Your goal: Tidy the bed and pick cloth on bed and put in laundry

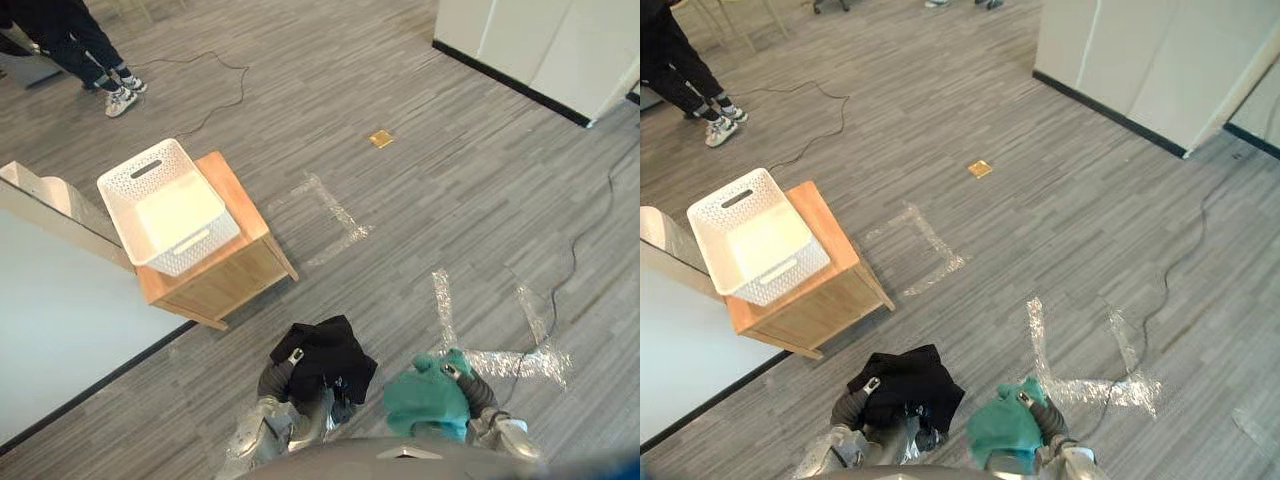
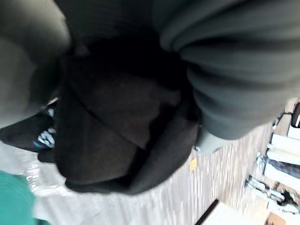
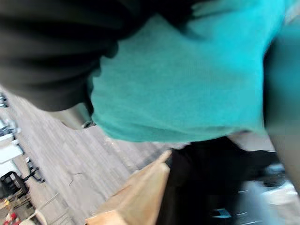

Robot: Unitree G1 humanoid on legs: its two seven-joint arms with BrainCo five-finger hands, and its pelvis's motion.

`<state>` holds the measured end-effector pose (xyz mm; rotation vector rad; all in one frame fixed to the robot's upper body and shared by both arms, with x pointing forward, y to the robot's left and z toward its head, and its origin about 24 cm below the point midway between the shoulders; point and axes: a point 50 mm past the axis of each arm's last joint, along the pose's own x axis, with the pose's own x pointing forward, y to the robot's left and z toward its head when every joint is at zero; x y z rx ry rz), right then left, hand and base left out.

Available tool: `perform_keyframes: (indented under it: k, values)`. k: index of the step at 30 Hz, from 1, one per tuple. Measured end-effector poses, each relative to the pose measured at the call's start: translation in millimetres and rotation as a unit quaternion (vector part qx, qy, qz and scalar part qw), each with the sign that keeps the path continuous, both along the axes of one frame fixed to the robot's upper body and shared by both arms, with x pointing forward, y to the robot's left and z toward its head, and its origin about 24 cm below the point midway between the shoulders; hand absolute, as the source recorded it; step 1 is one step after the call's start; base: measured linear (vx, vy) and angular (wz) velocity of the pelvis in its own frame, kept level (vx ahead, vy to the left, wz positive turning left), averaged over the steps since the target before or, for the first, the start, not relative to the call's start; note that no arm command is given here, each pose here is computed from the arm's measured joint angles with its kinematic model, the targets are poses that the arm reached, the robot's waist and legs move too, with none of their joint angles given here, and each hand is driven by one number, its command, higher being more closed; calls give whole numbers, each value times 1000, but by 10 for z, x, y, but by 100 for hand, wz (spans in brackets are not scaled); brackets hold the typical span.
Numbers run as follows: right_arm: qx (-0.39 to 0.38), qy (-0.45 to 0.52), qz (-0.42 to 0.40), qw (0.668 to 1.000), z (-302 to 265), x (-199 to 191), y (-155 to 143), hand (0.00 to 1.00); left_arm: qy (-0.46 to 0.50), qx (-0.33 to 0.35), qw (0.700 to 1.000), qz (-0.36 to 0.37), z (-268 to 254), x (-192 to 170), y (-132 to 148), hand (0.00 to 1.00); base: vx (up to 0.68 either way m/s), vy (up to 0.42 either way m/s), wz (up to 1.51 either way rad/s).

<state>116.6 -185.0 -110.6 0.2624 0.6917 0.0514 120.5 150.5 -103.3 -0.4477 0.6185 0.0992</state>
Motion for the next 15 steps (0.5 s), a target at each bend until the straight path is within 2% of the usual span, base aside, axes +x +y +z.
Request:
perform_keyframes:
  k: [4,9,13,15]
  values:
    - [25,-27,-7,999,55,-38,182,100,4,6,1000,-15,-10,27,-45,100,704,-128,98]
    - [26,-48,-32,998,86,-19,138,100,7,41,998,-54,-45,59,-3,100,648,-289,92]
    - [6,-57,-52,997,111,130,4,100,21,22,998,-63,-101,-27,-71,100,619,-323,28]
    - [0,-49,-41,998,108,163,-18,100,26,5,999,-42,-111,-60,-62,100,495,-262,-3]
